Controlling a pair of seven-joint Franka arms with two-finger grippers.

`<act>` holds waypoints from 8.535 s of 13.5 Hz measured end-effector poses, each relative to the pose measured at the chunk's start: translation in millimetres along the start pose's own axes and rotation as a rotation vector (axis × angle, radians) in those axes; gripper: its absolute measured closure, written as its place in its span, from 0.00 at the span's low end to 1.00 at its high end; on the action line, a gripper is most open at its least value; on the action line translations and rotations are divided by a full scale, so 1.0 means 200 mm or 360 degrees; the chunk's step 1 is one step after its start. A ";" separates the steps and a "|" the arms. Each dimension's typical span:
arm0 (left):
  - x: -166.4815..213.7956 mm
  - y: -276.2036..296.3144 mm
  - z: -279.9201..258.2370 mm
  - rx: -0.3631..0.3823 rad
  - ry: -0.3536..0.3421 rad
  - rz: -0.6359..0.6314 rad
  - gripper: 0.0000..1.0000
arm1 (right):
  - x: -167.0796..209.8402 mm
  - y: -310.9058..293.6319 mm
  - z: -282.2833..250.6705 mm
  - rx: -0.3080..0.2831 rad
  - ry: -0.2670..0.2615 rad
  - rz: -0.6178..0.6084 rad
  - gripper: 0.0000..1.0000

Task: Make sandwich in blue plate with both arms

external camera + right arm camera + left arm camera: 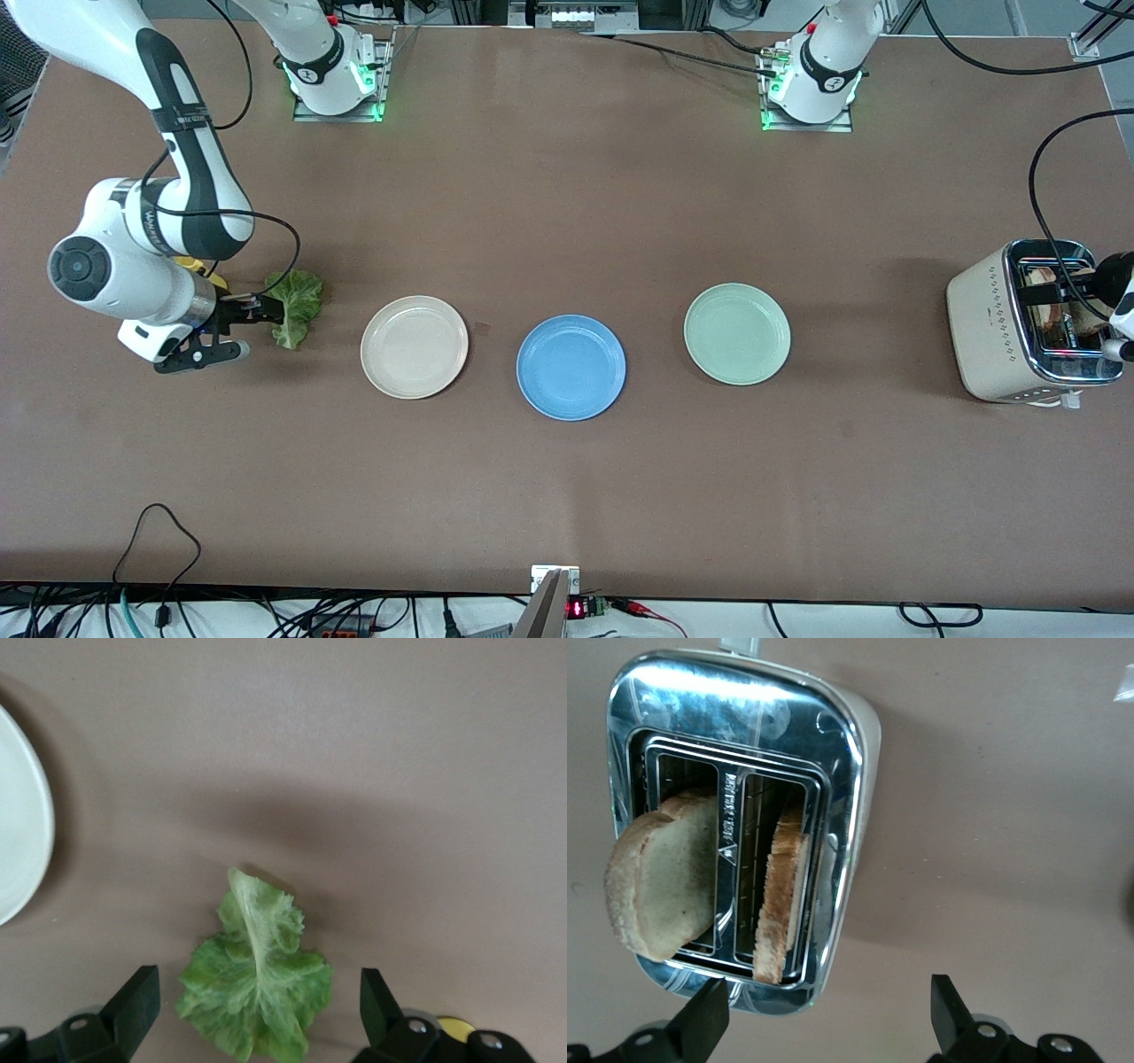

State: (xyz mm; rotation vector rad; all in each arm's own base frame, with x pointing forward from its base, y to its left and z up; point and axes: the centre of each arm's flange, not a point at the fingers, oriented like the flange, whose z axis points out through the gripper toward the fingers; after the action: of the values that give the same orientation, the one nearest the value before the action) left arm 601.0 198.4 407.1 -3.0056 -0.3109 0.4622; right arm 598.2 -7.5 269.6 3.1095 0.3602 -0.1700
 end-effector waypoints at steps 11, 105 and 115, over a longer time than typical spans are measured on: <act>0.06 -0.18 0.19 -0.0042 -0.0059 0.0034 0.12 | -0.06 0.01 -0.09 0.0013 -0.0040 0.0012 0.00; 0.00 2.49 0.54 -0.0751 0.0222 0.0581 0.00 | 0.19 -0.55 -0.22 0.0171 -0.0318 0.0959 0.96; 0.06 1.65 -0.14 -0.0336 0.0372 0.0389 0.00 | 0.41 -1.77 0.15 0.0400 -0.0175 0.2058 0.96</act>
State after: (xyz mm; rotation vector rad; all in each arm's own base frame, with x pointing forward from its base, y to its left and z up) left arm 682.6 -121.9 392.0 -3.2760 0.0290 0.0935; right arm 594.2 355.1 232.8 2.8042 -1.6874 -0.3458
